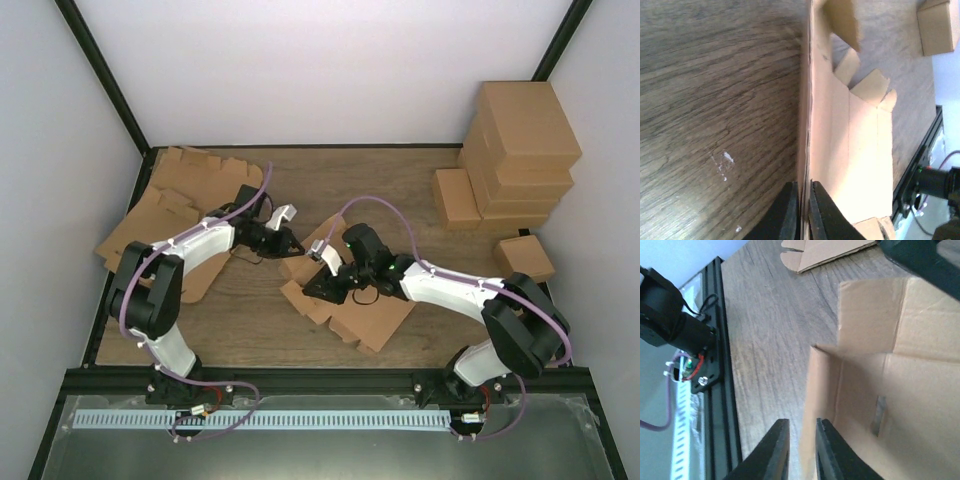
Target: Fold the paper box
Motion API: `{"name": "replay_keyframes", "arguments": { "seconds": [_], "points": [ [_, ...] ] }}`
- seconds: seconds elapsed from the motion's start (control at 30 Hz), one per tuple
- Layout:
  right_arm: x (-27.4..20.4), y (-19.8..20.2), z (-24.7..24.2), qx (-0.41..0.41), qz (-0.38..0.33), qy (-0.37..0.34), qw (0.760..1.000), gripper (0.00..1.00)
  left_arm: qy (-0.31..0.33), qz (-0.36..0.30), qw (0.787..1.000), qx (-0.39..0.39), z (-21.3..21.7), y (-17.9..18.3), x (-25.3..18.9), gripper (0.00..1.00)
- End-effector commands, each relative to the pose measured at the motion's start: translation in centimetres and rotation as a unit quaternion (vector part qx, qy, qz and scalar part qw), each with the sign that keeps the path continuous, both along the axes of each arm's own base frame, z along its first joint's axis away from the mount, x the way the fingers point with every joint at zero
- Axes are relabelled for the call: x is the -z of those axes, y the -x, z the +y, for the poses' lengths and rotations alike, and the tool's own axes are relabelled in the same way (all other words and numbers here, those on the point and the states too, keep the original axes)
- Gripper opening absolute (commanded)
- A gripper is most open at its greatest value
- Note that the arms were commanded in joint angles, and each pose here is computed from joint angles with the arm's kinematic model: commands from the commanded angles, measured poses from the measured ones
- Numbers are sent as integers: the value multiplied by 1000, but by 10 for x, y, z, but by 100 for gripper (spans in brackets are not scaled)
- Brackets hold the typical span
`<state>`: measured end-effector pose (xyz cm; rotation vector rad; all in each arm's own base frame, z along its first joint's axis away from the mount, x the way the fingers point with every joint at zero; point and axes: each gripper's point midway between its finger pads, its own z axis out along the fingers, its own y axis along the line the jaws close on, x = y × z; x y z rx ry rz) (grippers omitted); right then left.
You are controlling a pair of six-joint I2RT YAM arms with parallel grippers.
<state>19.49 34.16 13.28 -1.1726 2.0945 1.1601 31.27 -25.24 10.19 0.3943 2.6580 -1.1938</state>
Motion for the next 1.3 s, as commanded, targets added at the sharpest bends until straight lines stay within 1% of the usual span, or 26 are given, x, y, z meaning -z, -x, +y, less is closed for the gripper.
{"name": "replay_keyframes", "arguments": {
  "seconds": [0.0, 0.2, 0.33, 0.37, 0.4, 0.43, 0.47, 0.53, 0.63, 0.73, 0.87, 0.97, 1.07, 1.13, 1.27],
  "points": [
    [-16, 7, 12, -36, -14, -33, 999, 19, -4, -11, 1000, -3, -1, -8, -2, 4],
    [-5, 26, 28, -65, 13, -48, 997, 26, 10, -20, 1000, 5, -6, -7, -12, 4],
    [9, 40, 41, -85, 30, -44, 995, 27, 9, -19, 1000, 12, -8, -3, -12, 4],
    [11, 44, 45, -90, 33, -43, 994, 29, 8, -18, 1000, 12, -8, -2, -11, 4],
    [12, 47, 47, -94, 36, -43, 994, 33, 8, -17, 1000, 13, -8, -2, -11, 4],
    [11, 47, 48, -92, 39, -45, 994, 41, 8, -17, 1000, 13, -8, -2, -10, 4],
    [10, 45, 47, -82, 35, -47, 995, 44, 6, -17, 1000, 14, -7, -1, -10, 4],
    [3, 39, 44, -60, 18, -49, 997, 45, 0, -19, 1000, 14, -6, -1, -9, 4],
    [-7, 26, 35, -17, -12, -45, 999, 45, -7, -27, 999, 17, -4, 0, -11, 4],
    [-16, 8, 20, 20, -25, -44, 999, 45, -17, -35, 999, 23, -2, 1, -13, 4],
    [-19, -33, -19, 109, -38, -34, 993, 45, -53, -68, 995, 41, 1, 4, -20, 4],
    [-9, -72, -53, 202, -48, 6, 978, 46, -86, -97, 990, 57, 2, 7, -27, 4],
    [12, -106, -88, 292, -44, 69, 953, 46, -107, -127, 984, 67, 3, 10, -35, 4],
    [23, -117, -101, 317, -33, 92, 944, 45, -114, -148, 980, 72, 2, 12, -42, 4],
    [34, -131, -113, 338, -22, 103, 935, 45, -119, -162, 976, 84, -3, 19, -46, 4]
  ]
}}
